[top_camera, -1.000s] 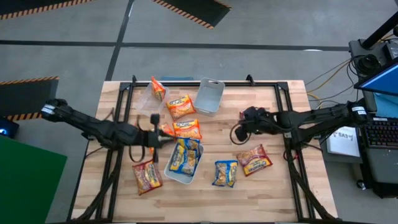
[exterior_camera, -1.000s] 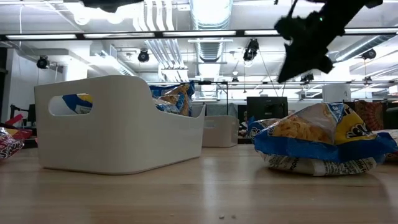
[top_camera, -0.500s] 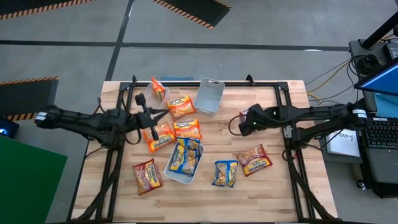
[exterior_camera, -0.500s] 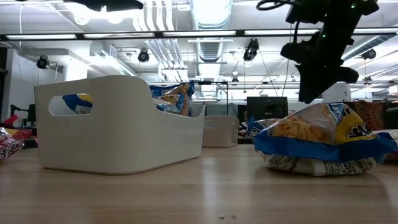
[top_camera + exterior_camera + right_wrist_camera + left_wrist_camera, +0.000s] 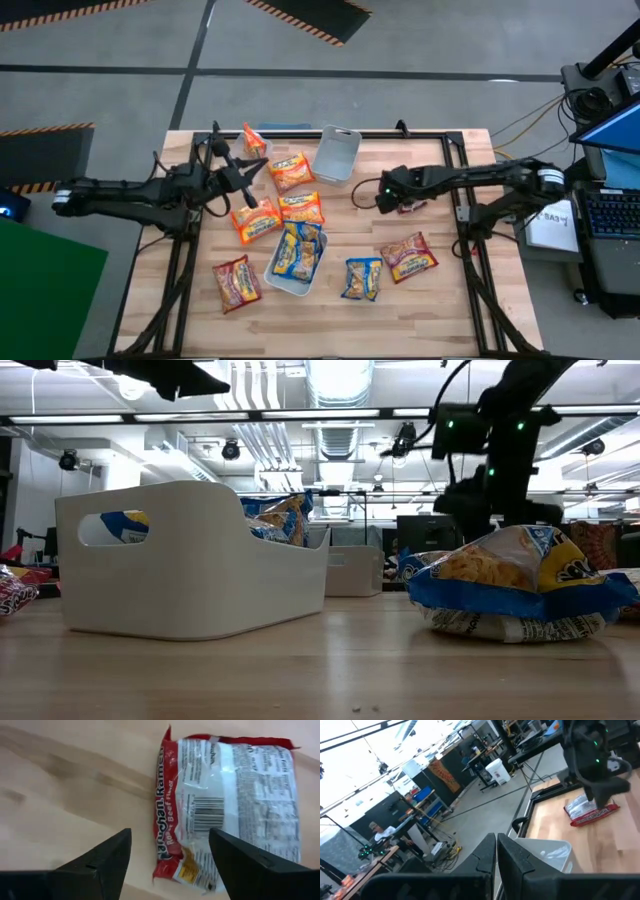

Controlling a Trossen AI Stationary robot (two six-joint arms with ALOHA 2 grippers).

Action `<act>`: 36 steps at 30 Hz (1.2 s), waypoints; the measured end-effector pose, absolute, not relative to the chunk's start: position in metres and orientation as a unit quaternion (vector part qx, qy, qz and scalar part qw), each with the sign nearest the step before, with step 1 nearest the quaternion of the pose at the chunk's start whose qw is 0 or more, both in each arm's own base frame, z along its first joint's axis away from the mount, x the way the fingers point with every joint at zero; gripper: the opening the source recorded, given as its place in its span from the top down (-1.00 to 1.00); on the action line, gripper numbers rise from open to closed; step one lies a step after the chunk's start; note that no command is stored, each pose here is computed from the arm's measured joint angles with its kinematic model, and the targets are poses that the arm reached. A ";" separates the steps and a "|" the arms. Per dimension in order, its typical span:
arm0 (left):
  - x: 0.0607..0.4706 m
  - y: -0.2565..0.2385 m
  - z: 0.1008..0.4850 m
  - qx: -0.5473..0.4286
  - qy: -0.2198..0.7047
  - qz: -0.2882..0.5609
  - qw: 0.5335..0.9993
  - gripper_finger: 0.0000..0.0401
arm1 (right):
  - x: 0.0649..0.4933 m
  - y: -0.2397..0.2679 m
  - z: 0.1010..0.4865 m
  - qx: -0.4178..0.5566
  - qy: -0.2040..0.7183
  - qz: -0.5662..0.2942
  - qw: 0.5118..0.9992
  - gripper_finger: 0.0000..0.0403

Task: Sort Maruchan noodles
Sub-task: Put the top red noodle pack into the gray bin

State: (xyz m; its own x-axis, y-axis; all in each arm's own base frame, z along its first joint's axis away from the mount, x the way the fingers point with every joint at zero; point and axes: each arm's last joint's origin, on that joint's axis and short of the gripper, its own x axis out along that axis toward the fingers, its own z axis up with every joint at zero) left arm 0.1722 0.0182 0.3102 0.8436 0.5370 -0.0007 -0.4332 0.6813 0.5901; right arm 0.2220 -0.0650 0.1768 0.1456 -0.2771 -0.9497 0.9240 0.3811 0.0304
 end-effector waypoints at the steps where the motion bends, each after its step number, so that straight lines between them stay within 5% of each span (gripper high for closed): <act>1: 0.172 0.018 0.311 0.297 0.084 0.266 0.913 1.00 | 0.224 -0.066 0.172 0.330 0.486 -0.445 0.675 -0.27; 13: 0.169 0.018 0.313 0.269 0.072 0.269 0.922 1.00 | 0.239 -0.073 0.129 0.245 0.537 -0.481 0.648 -0.02; 25: 0.169 0.018 0.311 0.257 0.075 0.268 0.926 1.00 | 0.250 -0.076 0.146 0.248 0.522 -0.459 0.675 0.89; 36: 0.168 0.018 0.310 0.253 0.078 0.267 0.927 1.00 | 0.272 -0.081 0.198 0.227 0.473 -0.413 0.745 0.93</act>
